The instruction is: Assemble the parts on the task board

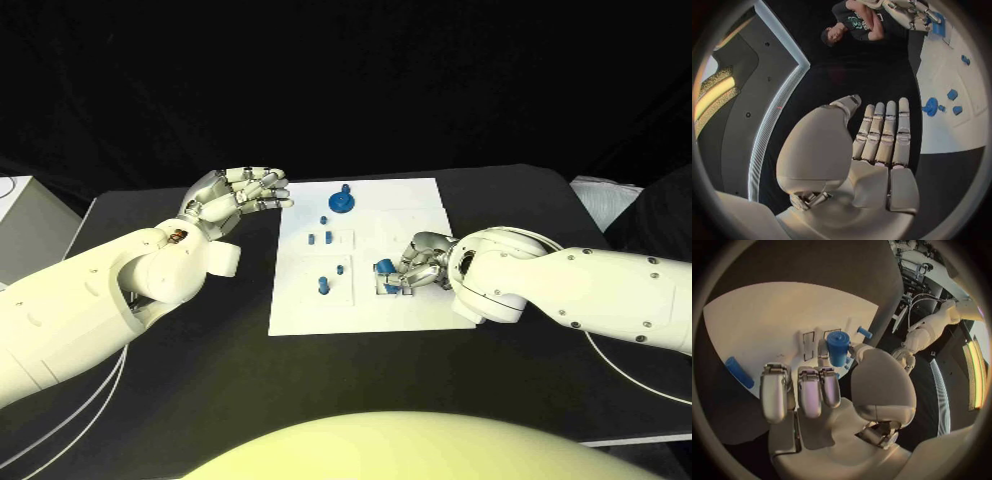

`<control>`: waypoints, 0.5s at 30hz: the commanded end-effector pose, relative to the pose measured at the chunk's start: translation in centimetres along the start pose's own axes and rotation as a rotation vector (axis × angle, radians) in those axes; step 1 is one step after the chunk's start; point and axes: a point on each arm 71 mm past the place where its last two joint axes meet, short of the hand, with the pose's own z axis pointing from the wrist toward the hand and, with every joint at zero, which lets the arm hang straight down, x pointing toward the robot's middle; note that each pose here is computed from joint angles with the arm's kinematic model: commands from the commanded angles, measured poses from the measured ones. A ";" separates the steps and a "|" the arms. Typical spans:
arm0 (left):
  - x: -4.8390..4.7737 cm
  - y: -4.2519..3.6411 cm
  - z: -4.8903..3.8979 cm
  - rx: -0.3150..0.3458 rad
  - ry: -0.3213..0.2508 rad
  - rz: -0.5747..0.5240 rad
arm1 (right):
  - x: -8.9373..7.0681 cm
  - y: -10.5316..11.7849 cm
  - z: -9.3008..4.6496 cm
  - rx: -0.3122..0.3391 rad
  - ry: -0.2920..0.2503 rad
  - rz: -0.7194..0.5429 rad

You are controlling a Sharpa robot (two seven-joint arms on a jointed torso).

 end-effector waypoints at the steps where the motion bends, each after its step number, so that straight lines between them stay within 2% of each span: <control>1: 0.23 -0.03 -0.01 0.004 0.019 -0.009 | 0.0 -0.1 0.2 0.005 0.006 -0.035; 15: 0.15 -0.07 -0.08 0.002 0.018 -0.007 | -0.4 -0.5 1.2 0.028 0.013 -0.080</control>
